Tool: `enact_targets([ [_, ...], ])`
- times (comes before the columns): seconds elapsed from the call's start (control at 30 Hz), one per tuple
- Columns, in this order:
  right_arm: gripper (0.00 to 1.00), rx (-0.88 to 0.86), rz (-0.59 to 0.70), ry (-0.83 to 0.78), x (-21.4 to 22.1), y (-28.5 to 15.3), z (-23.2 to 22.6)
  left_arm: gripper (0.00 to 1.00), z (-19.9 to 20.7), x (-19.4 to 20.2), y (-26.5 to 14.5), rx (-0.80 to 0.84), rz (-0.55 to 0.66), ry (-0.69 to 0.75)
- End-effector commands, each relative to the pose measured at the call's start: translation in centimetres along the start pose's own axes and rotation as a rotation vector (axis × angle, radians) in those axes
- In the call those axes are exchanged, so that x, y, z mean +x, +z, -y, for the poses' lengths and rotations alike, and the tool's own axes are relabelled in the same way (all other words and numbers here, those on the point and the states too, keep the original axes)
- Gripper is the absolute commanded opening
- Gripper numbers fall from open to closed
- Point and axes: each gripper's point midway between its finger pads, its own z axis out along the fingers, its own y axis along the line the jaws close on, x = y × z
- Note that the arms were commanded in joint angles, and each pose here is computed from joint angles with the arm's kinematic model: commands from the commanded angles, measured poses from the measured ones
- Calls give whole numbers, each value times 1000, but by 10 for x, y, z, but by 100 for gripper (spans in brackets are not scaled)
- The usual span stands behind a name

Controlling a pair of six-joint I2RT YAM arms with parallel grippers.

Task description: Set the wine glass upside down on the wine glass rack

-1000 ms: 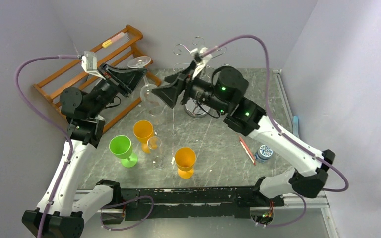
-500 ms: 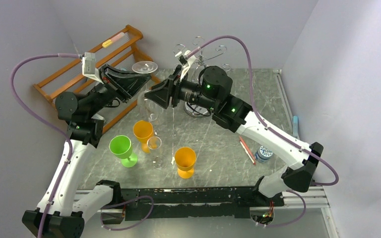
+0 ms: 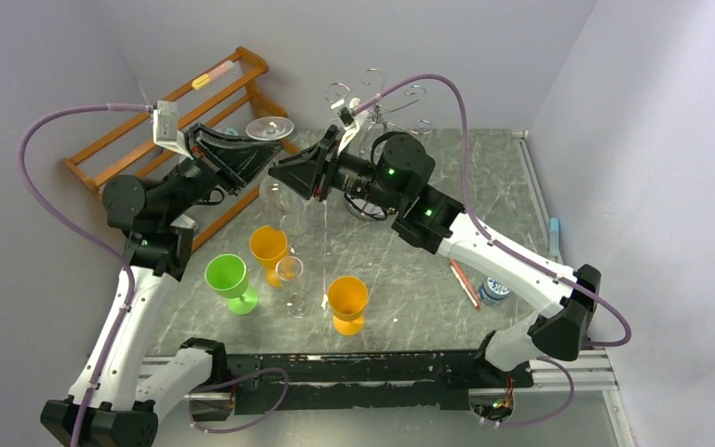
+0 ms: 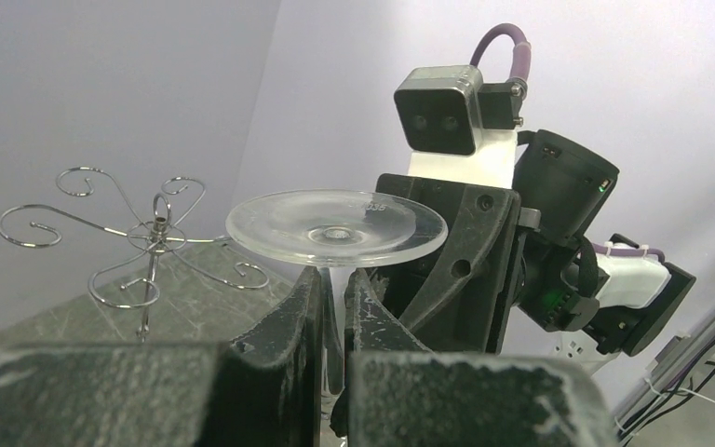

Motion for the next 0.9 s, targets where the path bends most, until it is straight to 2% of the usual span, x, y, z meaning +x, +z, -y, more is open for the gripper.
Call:
enact_targets([
  [0.0,27,9,2,-12,9,2,6,5,11,-12,-4,14,53,4],
  [0.23,27,-21,2,-60,14,7,6,5,8,-9,-6,-6,55,-26],
  [0.33,18,-42,-4,-65,16,6,3,5,6,-8,-5,-19,51,-33],
  [0.4,3,-52,-7,-66,17,5,1,5,5,-8,-5,-26,50,-41],
  [0.43,0,-47,-5,-65,16,5,3,5,5,-8,-6,-28,51,-46],
  [0.57,0,-15,30,-61,10,1,6,8,-2,-4,-6,-56,46,-73],
  [0.7,0,55,68,-58,-2,-7,14,38,-7,0,-7,-84,35,-85],
  [0.77,0,107,97,-58,-13,-14,19,60,-10,2,-8,-97,28,-92],
  [0.87,0,199,131,-61,-25,-31,33,78,-16,6,-10,-129,21,-89],
])
